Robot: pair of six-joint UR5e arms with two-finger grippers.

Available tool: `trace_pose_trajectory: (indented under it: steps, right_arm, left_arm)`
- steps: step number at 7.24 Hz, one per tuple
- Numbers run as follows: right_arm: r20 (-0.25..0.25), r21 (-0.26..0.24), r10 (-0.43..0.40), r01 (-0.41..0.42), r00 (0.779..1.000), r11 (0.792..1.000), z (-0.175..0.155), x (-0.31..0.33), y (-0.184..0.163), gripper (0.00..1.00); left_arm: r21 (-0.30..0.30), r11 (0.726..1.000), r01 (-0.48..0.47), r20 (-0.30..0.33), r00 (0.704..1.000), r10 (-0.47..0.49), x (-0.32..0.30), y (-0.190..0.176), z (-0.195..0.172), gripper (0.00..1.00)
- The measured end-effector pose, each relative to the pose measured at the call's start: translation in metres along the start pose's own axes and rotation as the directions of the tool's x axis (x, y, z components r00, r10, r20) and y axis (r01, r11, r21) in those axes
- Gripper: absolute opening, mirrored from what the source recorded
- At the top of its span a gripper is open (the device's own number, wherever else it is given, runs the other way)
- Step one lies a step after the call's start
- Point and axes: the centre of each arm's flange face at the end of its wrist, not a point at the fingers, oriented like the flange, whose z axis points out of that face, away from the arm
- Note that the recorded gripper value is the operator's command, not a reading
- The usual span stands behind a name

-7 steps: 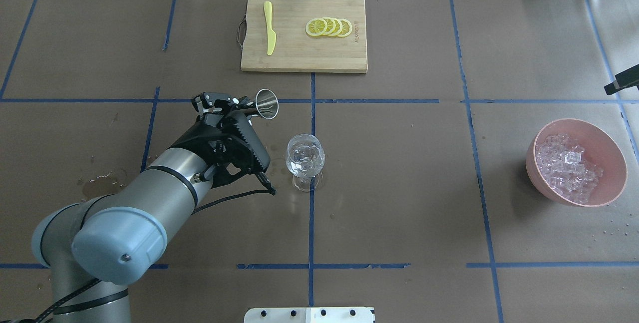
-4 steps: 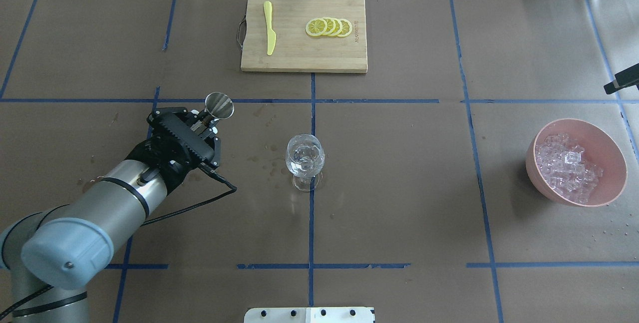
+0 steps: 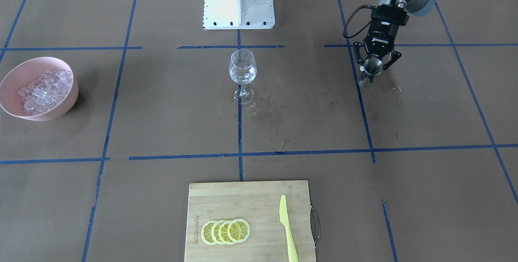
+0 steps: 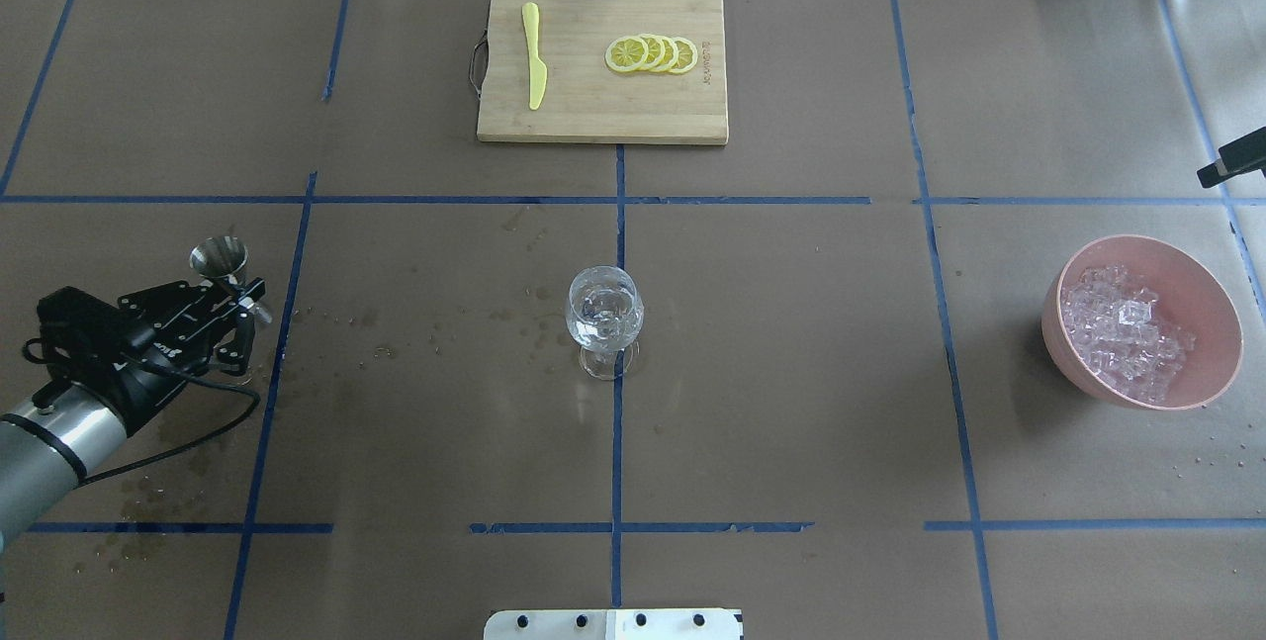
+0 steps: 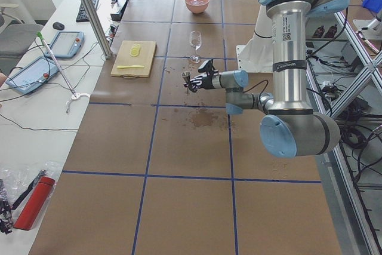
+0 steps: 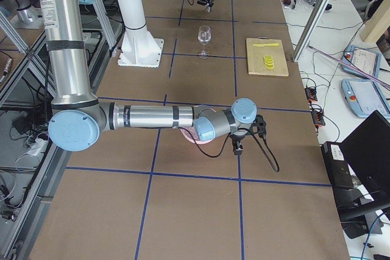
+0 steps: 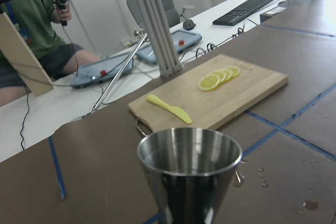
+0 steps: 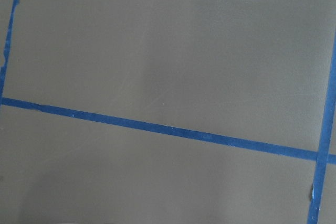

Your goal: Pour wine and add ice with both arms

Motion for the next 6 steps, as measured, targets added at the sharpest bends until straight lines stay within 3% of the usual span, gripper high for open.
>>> trace_pose_trajectory:
  steps: [1, 3, 6]
  right_arm:
    - [0.001, 0.000, 0.001, -0.001, 1.000, 1.000, 0.000, 0.000, 0.000, 1.00]
    - [0.002, -0.001, 0.002, -0.002, 1.000, 1.000, 0.000, 0.000, 0.000, 1.00]
    - [0.002, -0.002, 0.005, -0.005, 1.000, 1.000, 0.000, 0.001, 0.001, 1.00]
  left_arm:
    - [0.013, 0.999, 0.053, -0.005, 0.999, -0.052, -0.024, 0.018, -0.007, 0.00]
    - [-0.011, 0.998, 0.062, 0.017, 0.998, -0.062, -0.052, 0.047, -0.014, 0.02]
    - [-0.050, 0.994, 0.099, 0.015, 0.995, -0.098, -0.048, 0.077, -0.018, 0.04]
